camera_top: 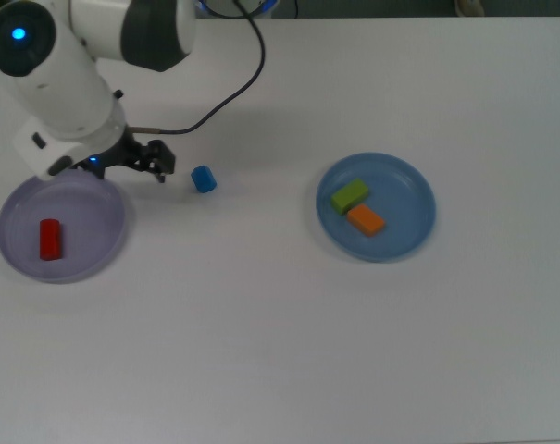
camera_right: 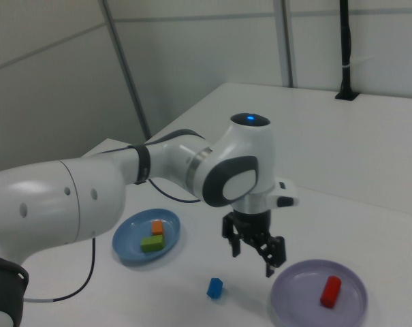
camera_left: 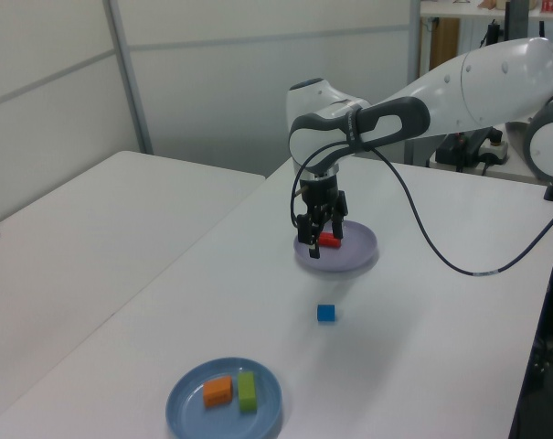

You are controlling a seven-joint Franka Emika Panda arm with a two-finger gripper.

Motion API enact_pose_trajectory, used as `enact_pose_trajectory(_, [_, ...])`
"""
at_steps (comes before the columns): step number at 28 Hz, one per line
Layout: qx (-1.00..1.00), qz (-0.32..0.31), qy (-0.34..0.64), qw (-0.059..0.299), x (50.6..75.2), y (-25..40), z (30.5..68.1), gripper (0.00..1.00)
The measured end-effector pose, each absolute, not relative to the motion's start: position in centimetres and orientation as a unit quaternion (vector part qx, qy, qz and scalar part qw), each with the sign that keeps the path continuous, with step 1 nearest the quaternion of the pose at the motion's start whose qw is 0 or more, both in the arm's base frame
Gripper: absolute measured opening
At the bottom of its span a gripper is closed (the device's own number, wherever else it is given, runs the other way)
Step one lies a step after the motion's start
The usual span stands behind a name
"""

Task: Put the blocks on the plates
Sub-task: 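Move the gripper to the blue cylinder and lower around it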

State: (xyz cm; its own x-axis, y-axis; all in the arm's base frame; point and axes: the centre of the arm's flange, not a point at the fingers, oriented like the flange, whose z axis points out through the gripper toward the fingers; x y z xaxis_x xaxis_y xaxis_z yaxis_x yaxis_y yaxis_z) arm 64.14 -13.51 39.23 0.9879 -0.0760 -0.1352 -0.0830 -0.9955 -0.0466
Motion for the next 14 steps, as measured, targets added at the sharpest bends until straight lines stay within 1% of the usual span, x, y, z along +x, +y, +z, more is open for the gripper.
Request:
enact_pose_trajectory(2, [-0.996,0.080,0.013,0.020,64.0,-11.9,38.7,1.00])
enact_pose_trajectory(4, [-0.995,0.100,-0.022,-0.002,63.7,-10.1,37.2,1.00])
enact_pose_trajectory(6, [-0.989,0.129,-0.059,-0.034,63.1,-7.8,34.7,1.00])
enact_pose_trajectory(7, [-0.987,0.138,-0.070,-0.041,62.9,-7.0,33.8,1.00])
enact_pose_trajectory(11, [-0.981,0.161,-0.095,-0.051,62.5,-5.2,31.1,1.00])
enact_pose_trajectory(14, [-0.980,0.163,-0.107,-0.050,62.6,-5.1,30.9,1.00])
